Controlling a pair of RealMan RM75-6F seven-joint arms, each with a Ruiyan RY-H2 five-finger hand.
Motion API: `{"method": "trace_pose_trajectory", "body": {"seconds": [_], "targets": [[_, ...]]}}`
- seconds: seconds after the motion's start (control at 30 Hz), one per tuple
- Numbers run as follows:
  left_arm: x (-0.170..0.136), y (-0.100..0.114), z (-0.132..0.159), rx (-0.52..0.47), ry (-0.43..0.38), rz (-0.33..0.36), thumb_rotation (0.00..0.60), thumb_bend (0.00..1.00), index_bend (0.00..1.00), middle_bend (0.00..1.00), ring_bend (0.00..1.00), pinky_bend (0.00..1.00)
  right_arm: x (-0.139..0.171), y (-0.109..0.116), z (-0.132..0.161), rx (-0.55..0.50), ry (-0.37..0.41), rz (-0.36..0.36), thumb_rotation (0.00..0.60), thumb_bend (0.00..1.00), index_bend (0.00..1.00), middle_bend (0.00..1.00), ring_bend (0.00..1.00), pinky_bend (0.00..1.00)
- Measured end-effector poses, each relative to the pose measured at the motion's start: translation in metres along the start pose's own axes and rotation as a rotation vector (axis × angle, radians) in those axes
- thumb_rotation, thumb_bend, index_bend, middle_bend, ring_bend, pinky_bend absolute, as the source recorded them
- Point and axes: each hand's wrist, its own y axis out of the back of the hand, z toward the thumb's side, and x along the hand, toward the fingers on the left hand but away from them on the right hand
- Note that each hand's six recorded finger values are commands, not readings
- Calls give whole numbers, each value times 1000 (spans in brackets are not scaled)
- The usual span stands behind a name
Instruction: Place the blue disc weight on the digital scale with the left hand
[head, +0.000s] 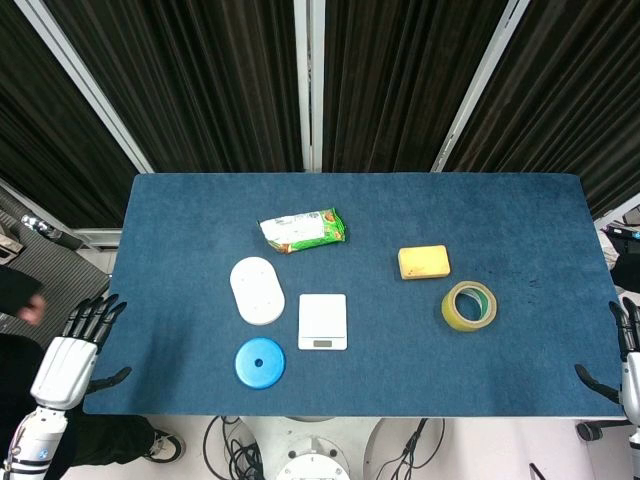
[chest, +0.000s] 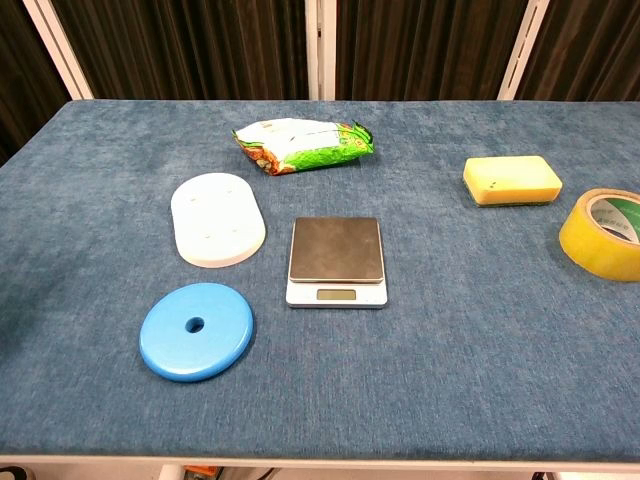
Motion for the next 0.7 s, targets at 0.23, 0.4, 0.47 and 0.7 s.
{"method": "trace_pose_trajectory", "body": {"seconds": [0.23,0.4,0.47,0.7], "targets": [[0,0,4,6,-8,-6,600,112,73,22,0,2,-1,-3,-1,-7,4,10,600,59,0,0,0,0],[2,-2,14,10,-42,-17,600,112,73,22,0,2,-1,2,-2,-17,4,-1,600,59,0,0,0,0],[5,-2,19,9,-62,-19,600,113,73,22,0,3,-1,4,-4,-21,0,-9,600,59,0,0,0,0],[23,-11,58,-33,-201,-77,600,135,73,25,0,3,-5,6,-9,-33,-20,-11,600,66,0,0,0,0]]}}
